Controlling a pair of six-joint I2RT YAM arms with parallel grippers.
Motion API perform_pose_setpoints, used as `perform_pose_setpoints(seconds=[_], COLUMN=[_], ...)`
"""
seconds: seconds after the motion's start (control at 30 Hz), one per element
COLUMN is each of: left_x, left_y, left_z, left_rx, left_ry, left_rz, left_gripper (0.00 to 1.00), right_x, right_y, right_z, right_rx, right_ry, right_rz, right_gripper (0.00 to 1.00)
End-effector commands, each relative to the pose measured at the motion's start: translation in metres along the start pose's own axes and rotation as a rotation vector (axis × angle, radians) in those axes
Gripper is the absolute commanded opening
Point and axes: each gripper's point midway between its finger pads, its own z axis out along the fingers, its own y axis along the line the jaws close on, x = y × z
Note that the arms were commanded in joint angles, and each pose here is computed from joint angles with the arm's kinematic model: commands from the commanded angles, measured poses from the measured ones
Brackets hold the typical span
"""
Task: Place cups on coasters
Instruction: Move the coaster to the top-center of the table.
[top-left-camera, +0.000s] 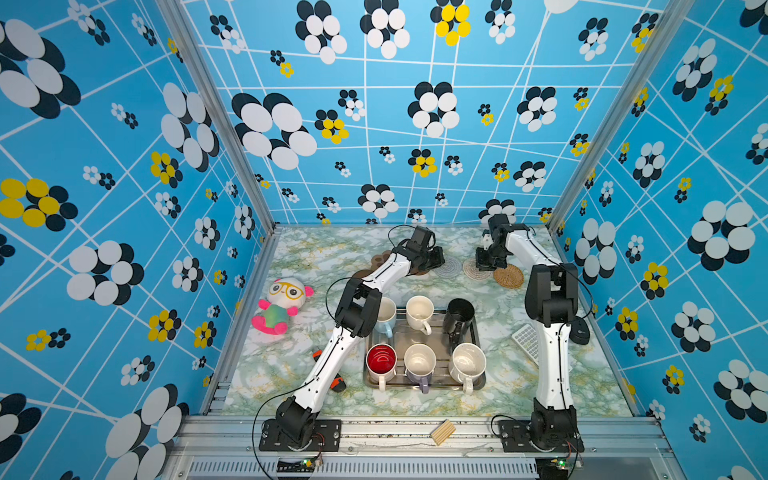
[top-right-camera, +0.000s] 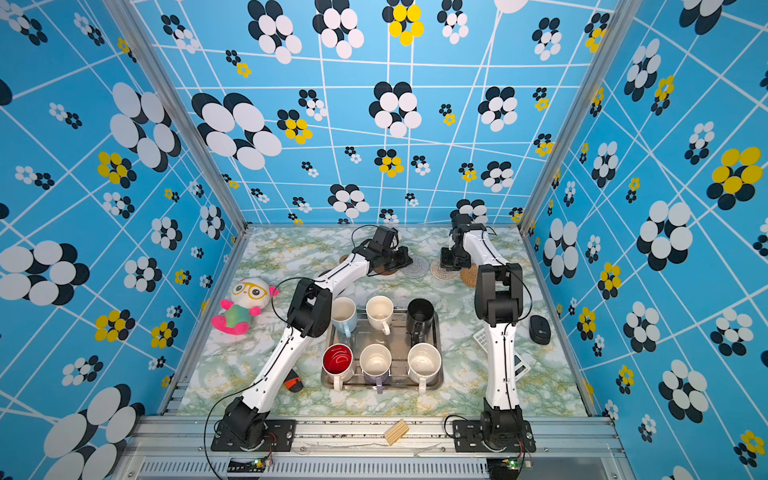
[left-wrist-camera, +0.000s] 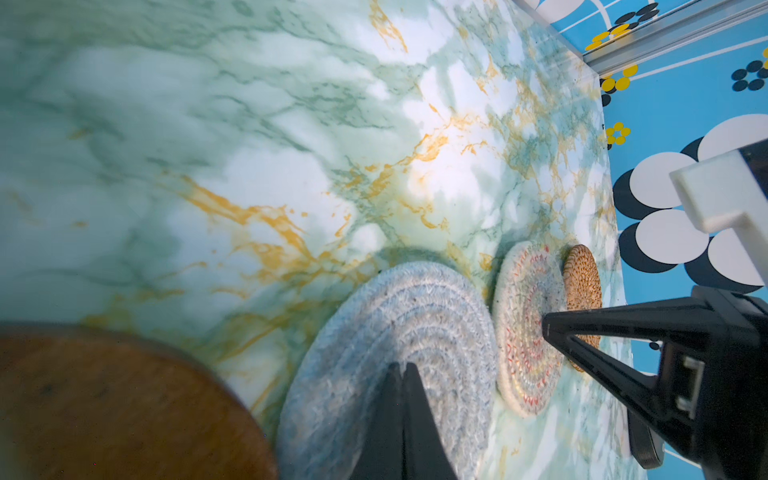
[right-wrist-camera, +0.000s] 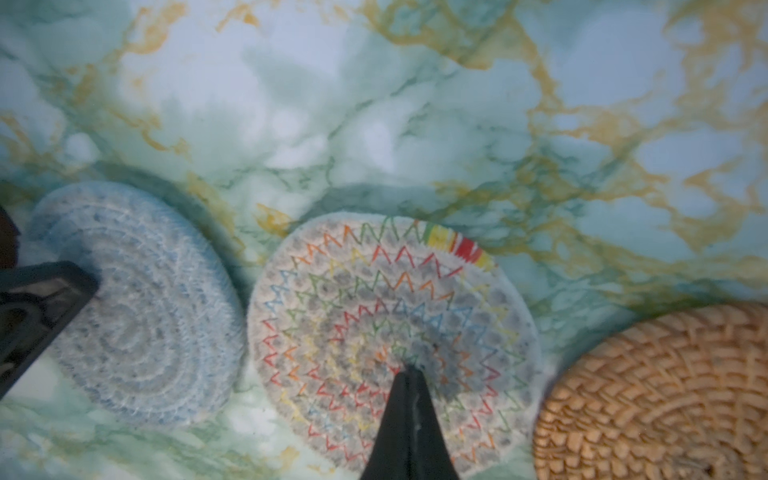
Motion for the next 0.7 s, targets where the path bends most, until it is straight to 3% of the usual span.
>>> perform_pose_setpoints(seconds=[0.0,0.47,0.67], left_x=[0.002,-0.022,-0.038], left_y=[0.003,-0.039,-0.069], left_z=[-0.013,-0.040,-0.070], left_rx=[-0.041,0.039,0.068], left_ry=[0.021,-0.038,-0.077], left_rz=[-0.005,0.050,0.129], left_gripper=[0.05,0.18,0.19], right_x=[0.011,-0.007,-0.012], right_y=[0.003,0.013,0.001], right_z=[0.001,-0.027,-0.054], right_rx=[-0.016,-0.049,0.011], right_ry=[0.057,-0.015,-0.060], right_rz=[0.003,0.001,-0.014], right_gripper=[0.00,0.00,0.00])
